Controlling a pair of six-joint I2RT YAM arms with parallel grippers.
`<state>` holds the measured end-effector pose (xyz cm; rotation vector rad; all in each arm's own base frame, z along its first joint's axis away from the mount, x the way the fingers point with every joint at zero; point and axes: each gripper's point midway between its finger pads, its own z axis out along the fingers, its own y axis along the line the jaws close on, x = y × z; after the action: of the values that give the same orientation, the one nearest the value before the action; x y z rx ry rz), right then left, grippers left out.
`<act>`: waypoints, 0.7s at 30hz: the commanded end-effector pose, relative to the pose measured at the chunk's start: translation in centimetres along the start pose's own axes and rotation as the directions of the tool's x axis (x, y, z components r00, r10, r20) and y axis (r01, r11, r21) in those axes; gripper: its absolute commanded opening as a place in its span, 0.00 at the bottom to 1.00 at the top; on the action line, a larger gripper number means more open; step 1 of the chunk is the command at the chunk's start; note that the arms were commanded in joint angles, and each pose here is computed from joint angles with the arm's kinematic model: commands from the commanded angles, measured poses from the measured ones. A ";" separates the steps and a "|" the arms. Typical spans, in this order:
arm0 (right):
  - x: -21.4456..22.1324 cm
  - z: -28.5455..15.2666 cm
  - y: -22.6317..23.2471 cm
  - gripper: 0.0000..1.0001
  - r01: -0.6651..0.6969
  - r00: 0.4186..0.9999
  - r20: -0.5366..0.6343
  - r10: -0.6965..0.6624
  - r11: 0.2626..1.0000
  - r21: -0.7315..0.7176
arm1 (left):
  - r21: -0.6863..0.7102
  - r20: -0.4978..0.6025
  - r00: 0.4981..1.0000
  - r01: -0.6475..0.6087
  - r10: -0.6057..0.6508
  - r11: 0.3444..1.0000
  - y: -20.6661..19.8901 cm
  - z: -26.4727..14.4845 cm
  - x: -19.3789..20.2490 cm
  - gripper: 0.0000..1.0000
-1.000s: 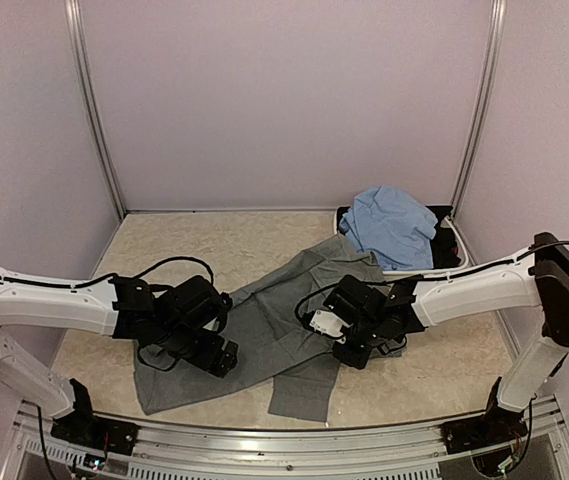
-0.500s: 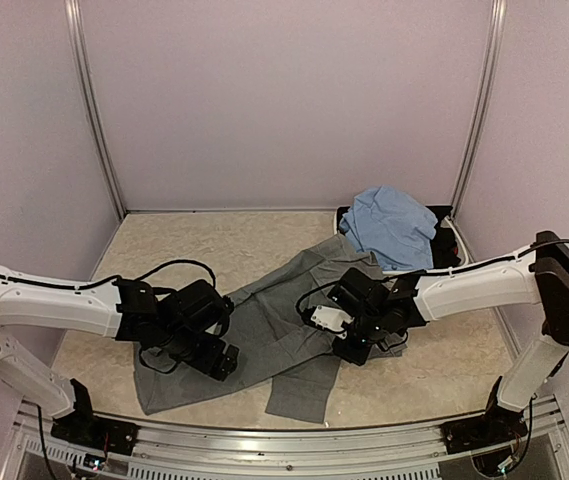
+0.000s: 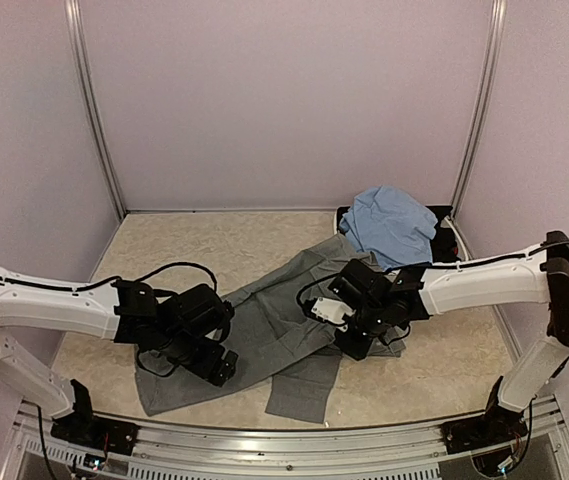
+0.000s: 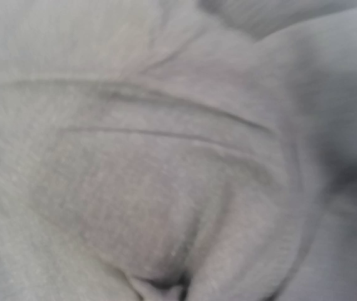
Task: Fold and stack the long sleeve shirts
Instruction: Pick up the 1/3-folded shirt from the center of the board.
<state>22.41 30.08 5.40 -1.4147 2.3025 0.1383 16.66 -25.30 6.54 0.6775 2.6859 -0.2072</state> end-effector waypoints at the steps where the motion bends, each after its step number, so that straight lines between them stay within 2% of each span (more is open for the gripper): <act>1: -4.5 -6.8 -3.2 0.00 -0.083 0.985 0.155 0.074 0.995 0.059 | 0.021 0.017 0.994 -0.109 0.109 0.994 -3.4 -3.0 0.1 0.96; 5: -7.4 -11.2 -5.2 0.00 -0.126 0.958 0.266 0.109 0.991 0.045 | -0.018 -0.020 0.961 -0.276 0.276 0.961 -5.7 -3.1 2.2 0.96; 11: -7.1 -11.7 -8.3 0.00 -0.161 0.964 0.230 0.132 0.981 0.110 | -0.052 -0.079 0.908 -0.415 0.411 0.908 -7.6 0.0 4.0 0.94; 15: -7.2 -12.0 -9.1 0.00 -0.175 0.961 0.233 0.146 0.979 0.108 | -0.053 -0.038 0.903 -0.428 0.427 0.902 -9.0 1.7 3.1 0.91; 21: -6.9 -11.6 -9.7 0.00 -0.175 0.966 0.214 0.147 0.977 0.120 | 0.022 -0.012 0.905 -0.424 0.424 0.905 -11.7 3.2 3.2 0.90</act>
<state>29.35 27.88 19.40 -1.0956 2.2102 0.1767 9.70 -31.89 2.65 1.2512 2.5221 0.0103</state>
